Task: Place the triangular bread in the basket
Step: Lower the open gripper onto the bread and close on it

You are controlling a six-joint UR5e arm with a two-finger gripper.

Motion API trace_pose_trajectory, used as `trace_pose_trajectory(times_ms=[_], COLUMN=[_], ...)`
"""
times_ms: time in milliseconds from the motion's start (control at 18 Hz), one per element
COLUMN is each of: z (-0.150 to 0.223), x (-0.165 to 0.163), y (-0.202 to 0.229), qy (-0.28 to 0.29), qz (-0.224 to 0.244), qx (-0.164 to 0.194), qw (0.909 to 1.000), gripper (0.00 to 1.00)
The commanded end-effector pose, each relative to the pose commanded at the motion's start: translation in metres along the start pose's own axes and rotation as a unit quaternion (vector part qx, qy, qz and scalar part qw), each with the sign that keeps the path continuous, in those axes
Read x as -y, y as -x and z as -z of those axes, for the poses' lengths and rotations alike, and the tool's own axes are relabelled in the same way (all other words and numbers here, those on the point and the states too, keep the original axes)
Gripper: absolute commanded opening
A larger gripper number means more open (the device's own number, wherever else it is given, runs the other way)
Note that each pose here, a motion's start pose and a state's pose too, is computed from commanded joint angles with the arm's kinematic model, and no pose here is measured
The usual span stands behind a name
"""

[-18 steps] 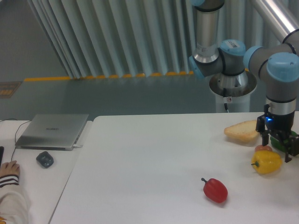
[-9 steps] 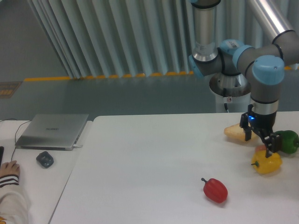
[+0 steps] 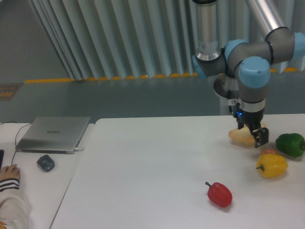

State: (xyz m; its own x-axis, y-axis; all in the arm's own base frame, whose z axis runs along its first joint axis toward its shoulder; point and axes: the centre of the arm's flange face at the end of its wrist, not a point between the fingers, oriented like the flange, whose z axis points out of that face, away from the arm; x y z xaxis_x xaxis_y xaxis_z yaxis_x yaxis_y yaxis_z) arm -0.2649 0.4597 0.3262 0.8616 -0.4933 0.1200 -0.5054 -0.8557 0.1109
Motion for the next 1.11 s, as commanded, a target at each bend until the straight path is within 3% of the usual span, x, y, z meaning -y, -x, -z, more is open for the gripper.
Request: trace_pose_trajectory(times_ms=[333,500,1111], z=[-0.032,-0.038,-0.055], x=[0.003,-0.001,0.001], y=[-0.011,-0.013,-0.028], qy=[0.034,0.040,0.064], qz=[-0.018,-0.043,-0.062], qx=[-0.038,-0.044,-0.055], qw=[0.9985,0.9973,0.9945], gripper=[1.00,1.00,1.00])
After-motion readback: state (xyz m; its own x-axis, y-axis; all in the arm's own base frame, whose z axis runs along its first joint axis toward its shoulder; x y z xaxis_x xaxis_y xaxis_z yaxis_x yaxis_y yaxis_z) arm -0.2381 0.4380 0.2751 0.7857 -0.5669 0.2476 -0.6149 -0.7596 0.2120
